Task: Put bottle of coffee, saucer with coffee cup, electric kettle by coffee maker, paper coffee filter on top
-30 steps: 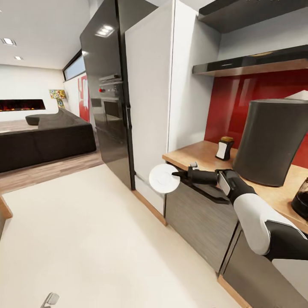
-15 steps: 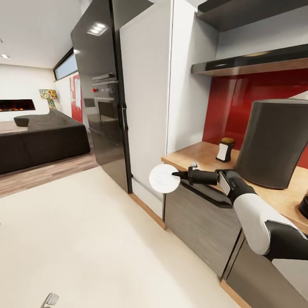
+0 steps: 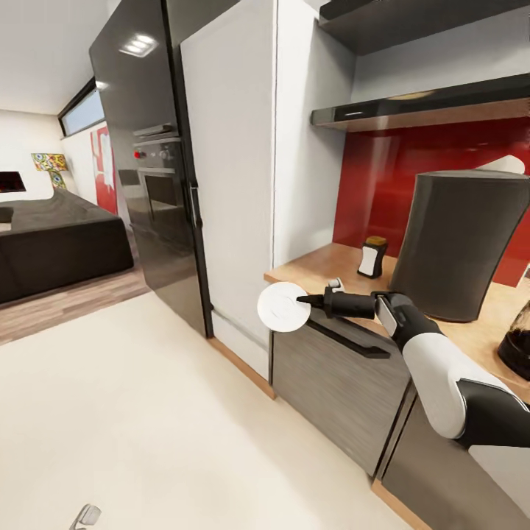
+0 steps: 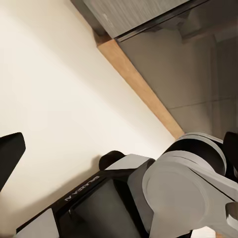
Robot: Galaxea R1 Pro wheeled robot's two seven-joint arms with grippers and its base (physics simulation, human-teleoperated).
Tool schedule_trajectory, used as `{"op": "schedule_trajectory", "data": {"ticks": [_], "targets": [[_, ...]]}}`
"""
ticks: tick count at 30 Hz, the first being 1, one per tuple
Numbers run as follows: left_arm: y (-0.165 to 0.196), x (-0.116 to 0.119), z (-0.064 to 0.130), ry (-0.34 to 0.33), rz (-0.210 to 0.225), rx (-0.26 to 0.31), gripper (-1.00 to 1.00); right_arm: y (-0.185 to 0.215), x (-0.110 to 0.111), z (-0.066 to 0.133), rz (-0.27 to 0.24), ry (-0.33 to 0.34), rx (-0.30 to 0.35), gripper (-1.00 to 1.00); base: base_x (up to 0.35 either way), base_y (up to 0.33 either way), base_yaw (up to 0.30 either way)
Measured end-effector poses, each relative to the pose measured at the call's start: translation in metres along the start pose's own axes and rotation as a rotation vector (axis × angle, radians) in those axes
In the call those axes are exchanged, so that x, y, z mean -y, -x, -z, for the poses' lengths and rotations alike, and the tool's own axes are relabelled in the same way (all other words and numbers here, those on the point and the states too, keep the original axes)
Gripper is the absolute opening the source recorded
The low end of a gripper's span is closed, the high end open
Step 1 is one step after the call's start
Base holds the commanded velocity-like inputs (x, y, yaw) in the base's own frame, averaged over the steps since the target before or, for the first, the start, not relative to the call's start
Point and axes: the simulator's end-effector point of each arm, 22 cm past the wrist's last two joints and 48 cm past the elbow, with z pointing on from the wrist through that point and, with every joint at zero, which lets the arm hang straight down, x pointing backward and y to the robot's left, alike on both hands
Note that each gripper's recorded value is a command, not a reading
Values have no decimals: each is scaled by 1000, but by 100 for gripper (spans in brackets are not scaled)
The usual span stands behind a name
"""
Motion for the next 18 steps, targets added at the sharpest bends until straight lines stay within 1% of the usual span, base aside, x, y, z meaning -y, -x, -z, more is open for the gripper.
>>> {"op": "schedule_trajectory", "data": {"ticks": [2, 5, 18], "targets": [[0, 0, 0, 0, 0, 0, 100, 0, 0, 0, 0, 0, 0, -100, 1, 1, -69], [0, 0, 0, 0, 0, 0, 100, 0, 0, 0, 0, 1, 0, -100, 0, 0, -203], [2, 1, 1, -1, -5, 3, 100, 1, -4, 1, 6, 2, 1, -100, 0, 0, -267]]}}
